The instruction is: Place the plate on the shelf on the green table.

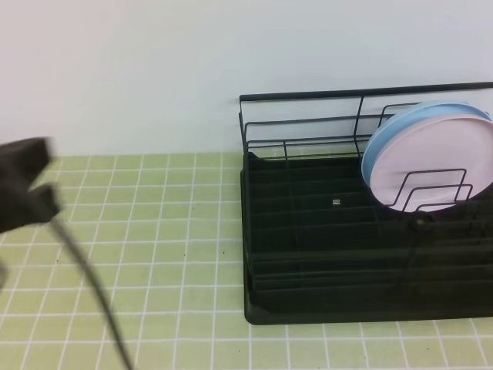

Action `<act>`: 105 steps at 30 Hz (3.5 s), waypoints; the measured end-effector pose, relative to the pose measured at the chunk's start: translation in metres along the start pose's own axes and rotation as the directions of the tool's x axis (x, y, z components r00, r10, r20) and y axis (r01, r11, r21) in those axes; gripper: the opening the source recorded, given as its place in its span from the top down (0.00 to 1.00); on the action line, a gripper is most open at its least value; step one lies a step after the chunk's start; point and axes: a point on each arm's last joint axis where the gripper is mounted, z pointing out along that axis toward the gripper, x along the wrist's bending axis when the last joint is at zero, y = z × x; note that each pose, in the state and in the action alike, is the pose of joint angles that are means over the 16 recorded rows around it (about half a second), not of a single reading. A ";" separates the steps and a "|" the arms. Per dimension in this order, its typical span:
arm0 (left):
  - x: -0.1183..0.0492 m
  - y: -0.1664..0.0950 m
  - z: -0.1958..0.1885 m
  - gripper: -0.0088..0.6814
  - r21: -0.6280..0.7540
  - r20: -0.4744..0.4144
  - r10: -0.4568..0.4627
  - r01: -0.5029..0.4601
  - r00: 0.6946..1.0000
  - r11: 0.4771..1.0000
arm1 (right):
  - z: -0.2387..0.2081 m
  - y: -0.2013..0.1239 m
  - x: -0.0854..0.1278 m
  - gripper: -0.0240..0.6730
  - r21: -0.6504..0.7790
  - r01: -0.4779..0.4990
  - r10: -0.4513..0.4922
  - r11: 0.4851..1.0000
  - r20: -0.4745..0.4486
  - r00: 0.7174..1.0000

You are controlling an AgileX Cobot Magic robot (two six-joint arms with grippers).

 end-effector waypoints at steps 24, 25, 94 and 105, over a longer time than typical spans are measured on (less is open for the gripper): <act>0.049 -0.176 -0.082 0.99 -0.124 -0.251 -0.107 0.078 0.962 0.989 | 0.000 0.000 0.000 0.97 0.003 0.000 0.000 1.000 -0.002 1.000; 0.049 -0.179 -0.082 0.99 -0.118 -0.255 -0.103 0.074 0.961 0.990 | 0.000 0.000 0.000 0.97 0.004 0.000 0.000 1.000 -0.002 1.000; 0.052 -0.187 -0.083 0.99 -0.070 -0.288 -0.057 0.038 0.956 0.997 | -0.013 -0.111 -0.020 0.97 0.205 0.000 -0.053 0.979 0.252 0.966; 0.052 -0.187 -0.083 0.99 -0.070 -0.288 -0.057 0.038 0.956 0.997 | -0.014 -0.111 -0.023 0.97 0.202 -0.020 -0.046 0.979 0.318 0.947</act>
